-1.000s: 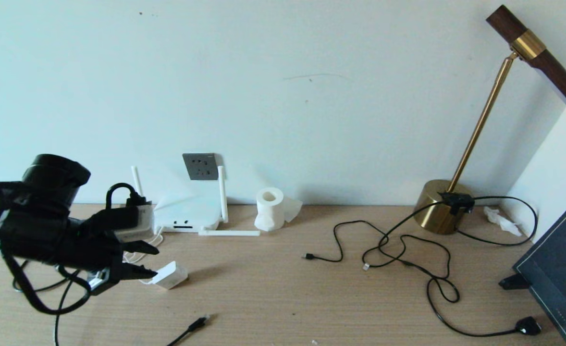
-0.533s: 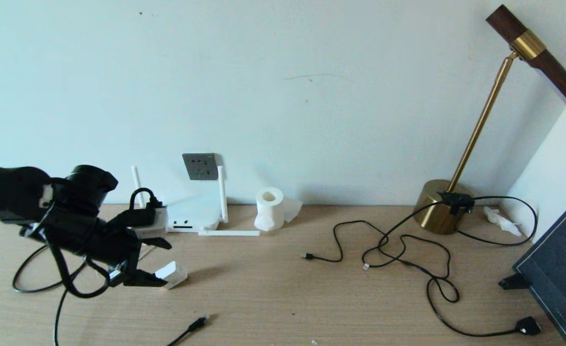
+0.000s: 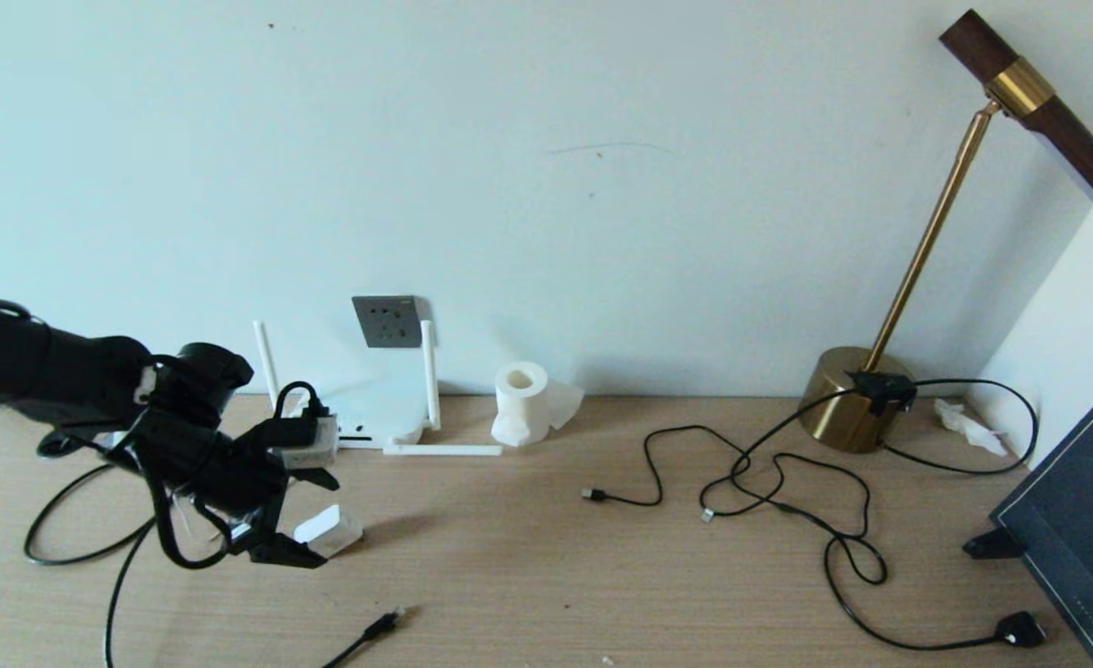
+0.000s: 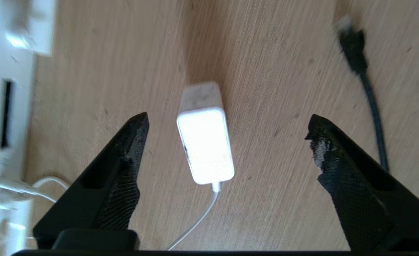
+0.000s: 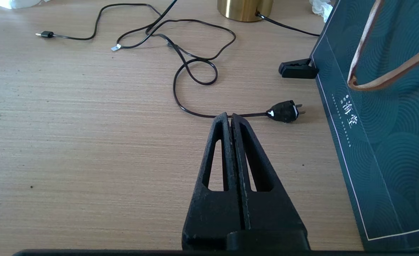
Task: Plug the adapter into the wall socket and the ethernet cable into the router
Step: Pick up plug
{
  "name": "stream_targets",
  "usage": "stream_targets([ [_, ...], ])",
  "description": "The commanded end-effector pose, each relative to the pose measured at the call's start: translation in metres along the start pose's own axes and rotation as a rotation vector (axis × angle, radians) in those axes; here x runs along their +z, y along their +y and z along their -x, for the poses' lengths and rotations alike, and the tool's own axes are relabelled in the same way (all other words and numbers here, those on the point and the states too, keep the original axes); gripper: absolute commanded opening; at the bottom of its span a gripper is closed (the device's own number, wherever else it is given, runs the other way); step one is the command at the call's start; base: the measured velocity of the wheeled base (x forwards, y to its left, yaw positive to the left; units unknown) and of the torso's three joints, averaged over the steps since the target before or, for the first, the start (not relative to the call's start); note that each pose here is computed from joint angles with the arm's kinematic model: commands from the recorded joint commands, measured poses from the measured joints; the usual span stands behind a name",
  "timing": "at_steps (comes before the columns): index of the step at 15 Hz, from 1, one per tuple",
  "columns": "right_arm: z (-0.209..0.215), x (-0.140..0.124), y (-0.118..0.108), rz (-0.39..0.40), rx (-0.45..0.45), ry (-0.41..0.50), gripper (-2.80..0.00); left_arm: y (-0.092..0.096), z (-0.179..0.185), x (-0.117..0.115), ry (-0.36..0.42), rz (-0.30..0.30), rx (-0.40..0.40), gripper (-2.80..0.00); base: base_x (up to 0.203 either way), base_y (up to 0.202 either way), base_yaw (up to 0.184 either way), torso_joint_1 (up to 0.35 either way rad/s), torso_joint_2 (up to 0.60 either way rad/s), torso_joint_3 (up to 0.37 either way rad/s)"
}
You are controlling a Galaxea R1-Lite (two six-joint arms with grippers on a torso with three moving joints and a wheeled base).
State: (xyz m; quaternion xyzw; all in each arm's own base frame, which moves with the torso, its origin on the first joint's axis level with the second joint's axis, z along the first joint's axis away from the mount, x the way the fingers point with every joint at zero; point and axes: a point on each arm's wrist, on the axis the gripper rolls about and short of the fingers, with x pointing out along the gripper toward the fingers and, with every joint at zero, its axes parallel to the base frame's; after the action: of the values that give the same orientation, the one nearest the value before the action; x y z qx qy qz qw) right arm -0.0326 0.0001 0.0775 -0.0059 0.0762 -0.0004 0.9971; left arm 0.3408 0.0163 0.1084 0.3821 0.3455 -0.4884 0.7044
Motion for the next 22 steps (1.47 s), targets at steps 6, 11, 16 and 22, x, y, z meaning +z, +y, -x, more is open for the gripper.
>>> stream_targets([
  [6,0.0,0.0,0.0,0.002,0.001,0.002,-2.8,-0.004,-0.014,-0.01,0.012,0.017,-0.039,0.0,0.0,0.0,0.0,0.0,0.0,0.0],
  [11,0.0,0.0,0.0,0.002,0.0,0.002,-2.8,-0.005,-0.018,-0.018,0.035,0.047,-0.052,0.0,0.0,0.0,0.0,0.0,0.0,0.0],
  [16,0.0,0.0,0.0,-0.001,0.001,0.002,-2.8,-0.003,-0.02,-0.022,0.039,0.097,-0.053,0.0,0.0,0.0,0.0,0.0,0.0,0.0],
  [22,0.0,0.0,0.0,0.002,0.0,0.002,-2.8,0.004,-0.025,-0.019,0.05,0.102,0.014,0.0,0.0,0.0,0.0,0.0,0.0,0.0],
])
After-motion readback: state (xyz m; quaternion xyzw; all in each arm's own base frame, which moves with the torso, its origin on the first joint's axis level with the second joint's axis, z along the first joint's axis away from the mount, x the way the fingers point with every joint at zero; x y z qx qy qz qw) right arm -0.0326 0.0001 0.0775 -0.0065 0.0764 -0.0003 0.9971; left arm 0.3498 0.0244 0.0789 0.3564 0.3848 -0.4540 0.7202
